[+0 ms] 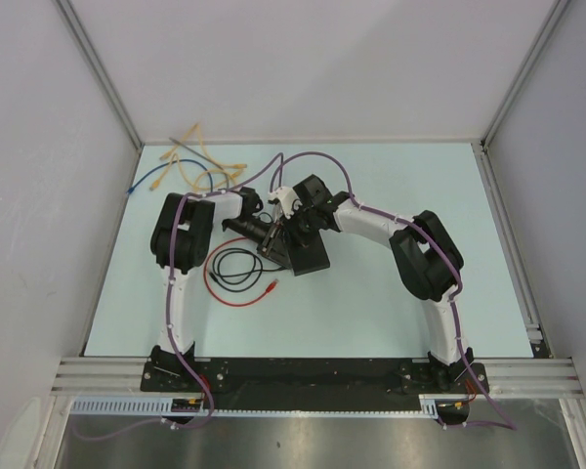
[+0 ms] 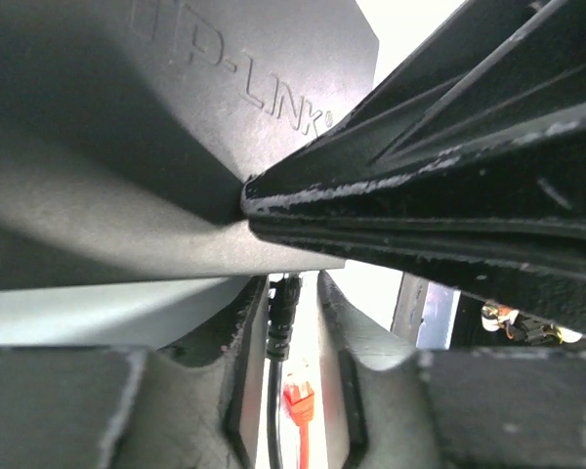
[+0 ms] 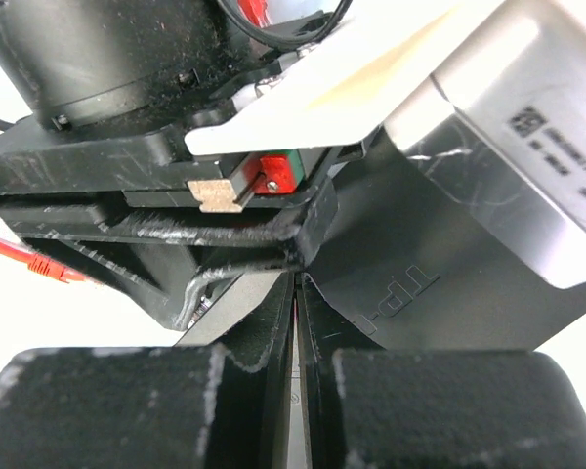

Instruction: Pull the plug from the switch port

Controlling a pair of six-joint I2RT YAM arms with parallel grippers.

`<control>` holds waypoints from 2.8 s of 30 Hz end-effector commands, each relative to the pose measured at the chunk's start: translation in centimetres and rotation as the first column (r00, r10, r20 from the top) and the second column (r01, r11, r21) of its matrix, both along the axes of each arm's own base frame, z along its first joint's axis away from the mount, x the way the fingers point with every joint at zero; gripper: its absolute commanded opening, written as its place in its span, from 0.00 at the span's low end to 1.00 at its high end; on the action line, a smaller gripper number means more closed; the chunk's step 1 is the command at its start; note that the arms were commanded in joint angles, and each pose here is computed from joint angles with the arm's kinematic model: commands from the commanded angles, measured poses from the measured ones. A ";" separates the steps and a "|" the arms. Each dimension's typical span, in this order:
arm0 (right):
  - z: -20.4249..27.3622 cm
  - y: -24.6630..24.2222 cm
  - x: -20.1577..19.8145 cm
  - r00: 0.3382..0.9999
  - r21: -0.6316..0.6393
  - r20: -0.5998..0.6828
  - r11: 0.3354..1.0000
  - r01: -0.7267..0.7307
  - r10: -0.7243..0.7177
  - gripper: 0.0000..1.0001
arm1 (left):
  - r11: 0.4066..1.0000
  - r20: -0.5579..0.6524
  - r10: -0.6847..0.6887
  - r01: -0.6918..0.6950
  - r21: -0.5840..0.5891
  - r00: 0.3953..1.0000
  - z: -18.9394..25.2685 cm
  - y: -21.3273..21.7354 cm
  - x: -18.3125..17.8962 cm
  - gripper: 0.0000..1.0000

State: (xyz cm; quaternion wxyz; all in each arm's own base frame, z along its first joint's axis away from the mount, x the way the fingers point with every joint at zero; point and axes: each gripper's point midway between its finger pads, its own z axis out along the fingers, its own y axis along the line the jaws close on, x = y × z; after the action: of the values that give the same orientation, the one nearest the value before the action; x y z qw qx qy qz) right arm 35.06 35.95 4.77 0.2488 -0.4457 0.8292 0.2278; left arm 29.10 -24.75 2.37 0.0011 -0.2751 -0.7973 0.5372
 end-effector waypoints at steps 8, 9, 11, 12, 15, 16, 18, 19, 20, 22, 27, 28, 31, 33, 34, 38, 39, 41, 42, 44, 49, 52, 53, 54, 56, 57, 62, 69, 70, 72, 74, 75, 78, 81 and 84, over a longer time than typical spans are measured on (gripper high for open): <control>-3.4 -2.2 -1.3 0.997 -0.107 -0.079 0.994 0.007 -0.016 0.09 | 1.000 0.002 -0.018 0.018 0.017 1.000 -0.9 0.4 0.2 0.06; -3.4 -2.1 -1.3 0.997 -0.107 -0.079 0.994 0.007 -0.016 0.09 | 1.000 -0.003 -0.018 0.018 0.019 1.000 -0.8 0.4 0.1 0.04; -3.4 -2.1 -1.3 0.997 -0.106 -0.078 0.994 0.008 -0.016 0.09 | 1.000 0.006 -0.019 0.019 0.024 1.000 -0.7 0.3 0.4 0.00; -3.4 -2.1 -1.3 0.997 -0.106 -0.080 0.994 0.007 -0.015 0.09 | 0.999 0.004 -0.023 0.023 0.032 1.000 -0.6 0.4 0.4 0.00; -3.4 -2.2 -1.4 0.997 -0.107 -0.082 0.994 0.007 -0.015 0.09 | 0.997 0.017 -0.036 0.035 0.065 0.999 -0.4 0.7 1.3 0.00; -3.2 -2.1 -1.3 0.997 -0.103 -0.079 0.995 0.006 -0.014 0.09 | 0.997 0.019 -0.039 0.038 0.067 0.999 -0.4 0.7 1.6 0.00; -3.4 -2.1 -1.4 0.996 -0.109 -0.083 0.994 0.007 -0.016 0.09 | 0.995 0.030 -0.046 0.043 0.087 0.998 -0.4 0.8 1.8 0.00; -3.4 -2.2 -1.4 0.996 -0.110 -0.084 0.994 0.008 -0.018 0.09 | 0.995 0.035 -0.049 0.045 0.093 0.998 -0.4 0.9 1.8 0.00; -3.5 -2.2 -1.4 0.996 -0.110 -0.084 0.994 0.008 -0.018 0.09 | 0.994 0.038 -0.051 0.047 0.103 0.998 -0.3 1.2 1.5 0.00; -3.4 -2.2 -1.3 0.996 -0.109 -0.083 0.994 0.008 -0.017 0.09 | 0.990 0.024 -0.044 0.040 0.138 0.999 -0.7 1.6 0.9 0.00; -3.4 -2.2 -1.2 0.996 -0.108 -0.083 0.994 0.011 -0.020 0.09 | 0.949 0.037 0.106 -0.112 0.296 0.994 -3.4 3.0 -0.3 0.00; -3.4 -2.2 -1.2 0.996 -0.107 -0.084 0.994 0.010 -0.019 0.09 | 0.938 0.064 0.107 -0.122 0.324 0.992 -3.5 3.3 0.4 0.00; -3.4 -2.2 -1.3 0.996 -0.106 -0.086 0.994 0.007 -0.016 0.09 | 0.938 0.094 0.114 -0.138 0.319 0.989 -2.2 3.3 3.3 0.00; -3.3 -2.0 -1.4 0.996 -0.103 -0.085 0.995 0.003 -0.012 0.09 | 0.940 0.079 0.131 -0.149 0.308 0.988 -1.5 3.5 4.5 0.00; -3.2 -2.0 -1.4 0.996 -0.102 -0.084 0.995 0.003 -0.012 0.09 | 0.943 0.103 0.133 -0.158 0.291 0.986 -1.1 3.2 6.0 0.00; -3.2 -2.2 -1.6 0.997 -0.108 -0.080 0.994 0.003 -0.011 0.09 | 0.944 0.107 0.119 -0.146 0.297 0.987 -1.1 4.1 6.3 0.00; -3.3 -2.4 -1.5 0.997 -0.111 -0.079 0.994 0.004 -0.013 0.09 | 0.945 0.105 0.117 -0.143 0.294 0.988 -1.1 4.3 5.9 0.00; -3.1 -2.4 -1.5 0.997 -0.112 -0.074 0.994 0.002 -0.011 0.09 | 0.950 0.094 0.105 -0.128 0.286 0.990 -1.4 4.6 4.3 0.00; -3.2 -2.5 -1.4 0.997 -0.116 -0.071 0.993 0.006 -0.014 0.09 | 0.952 0.089 0.105 -0.126 0.279 0.991 -1.4 4.6 3.8 0.00; -3.2 -2.4 -1.5 0.997 -0.116 -0.071 0.993 0.003 -0.012 0.09 | 0.956 0.084 0.106 -0.125 0.265 0.991 -1.5 4.7 2.5 0.00; -3.5 -2.2 -1.4 0.997 -0.112 -0.076 0.994 -0.001 -0.008 0.09 | 0.964 0.120 0.092 -0.119 0.240 0.988 -0.1 4.4 3.1 0.00; -3.5 -2.1 -1.4 0.997 -0.107 -0.078 0.994 -0.002 -0.007 0.10 | 0.965 0.140 0.097 -0.127 0.229 0.985 0.5 4.1 4.5 0.00; -3.5 -2.0 -1.4 0.997 -0.107 -0.078 0.994 -0.003 -0.005 0.10 | 0.965 0.135 0.099 -0.128 0.228 0.986 0.5 4.0 4.8 0.00; -3.4 -2.0 -1.3 0.997 -0.106 -0.075 0.994 -0.001 -0.007 0.10 | 0.966 0.128 0.096 -0.124 0.229 0.987 0.2 3.9 5.0 0.00; -3.4 -2.2 -1.2 0.997 -0.108 -0.074 0.994 0.005 -0.013 0.10 | 0.964 0.134 0.093 -0.123 0.236 0.987 0.5 3.9 5.6 0.00; -3.4 -2.2 -1.2 0.997 -0.108 -0.074 0.994 0.005 -0.013 0.10 | 0.965 0.137 0.087 -0.118 0.234 0.987 0.5 4.1 5.8 0.00; -3.5 -2.7 -1.0 0.997 -0.113 -0.072 0.994 0.015 -0.023 0.10 | 0.970 0.120 0.083 -0.108 0.218 0.989 2.0 5.3 5.2 0.00; -3.4 -2.7 -0.2 0.997 -0.105 -0.065 0.994 0.028 -0.035 0.12 | 0.884 0.081 0.105 -0.130 0.449 0.991 -0.1 11.0 4.5 0.00; -3.5 -2.7 -0.2 0.997 -0.106 -0.068 0.994 0.029 -0.036 0.12 | 0.861 0.096 0.123 -0.154 0.485 0.988 -0.3 11.9 5.2 0.00; -3.4 -2.7 0.1 0.997 -0.102 -0.066 0.994 0.032 -0.039 0.12 | 0.805 0.138 0.184 -0.229 0.547 0.973 -0.7 14.0 6.8 0.00; -3.4 -2.5 0.4 0.997 -0.099 -0.065 0.995 0.033 -0.040 0.12 | 0.766 0.222 0.203 -0.296 0.570 0.954 -0.5 15.0 9.5 0.00; -3.4 -2.5 0.5 0.997 -0.099 -0.065 0.994 0.036 -0.043 0.12 | 0.734 0.238 0.198 -0.305 0.607 0.951 -1.0 15.8 10.4 0.00; -3.2 -2.3 0.9 0.997 -0.092 -0.058 0.995 0.040 -0.045 0.12 | 0.671 0.338 0.210 -0.386 0.632 0.917 -0.2 16.9 14.1 0.00; -3.2 -2.4 1.1 0.997 -0.093 -0.055 0.995 0.044 -0.050 0.12 | 0.522 0.437 0.241 -0.495 0.695 0.866 -0.3 19.4 17.3 0.04; -3.0 -2.6 1.1 0.998 -0.097 -0.046 0.994 0.045 -0.050 0.12 | 0.455 0.517 0.250 -0.571 0.684 0.819 0.7 20.8 19.6 0.16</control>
State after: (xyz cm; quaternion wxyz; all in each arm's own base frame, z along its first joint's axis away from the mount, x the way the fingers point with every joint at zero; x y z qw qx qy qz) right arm 36.77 35.45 4.76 0.2543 -0.4364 0.8327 0.2270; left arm 45.00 -7.28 2.53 -0.0987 -0.1735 -0.9700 0.1391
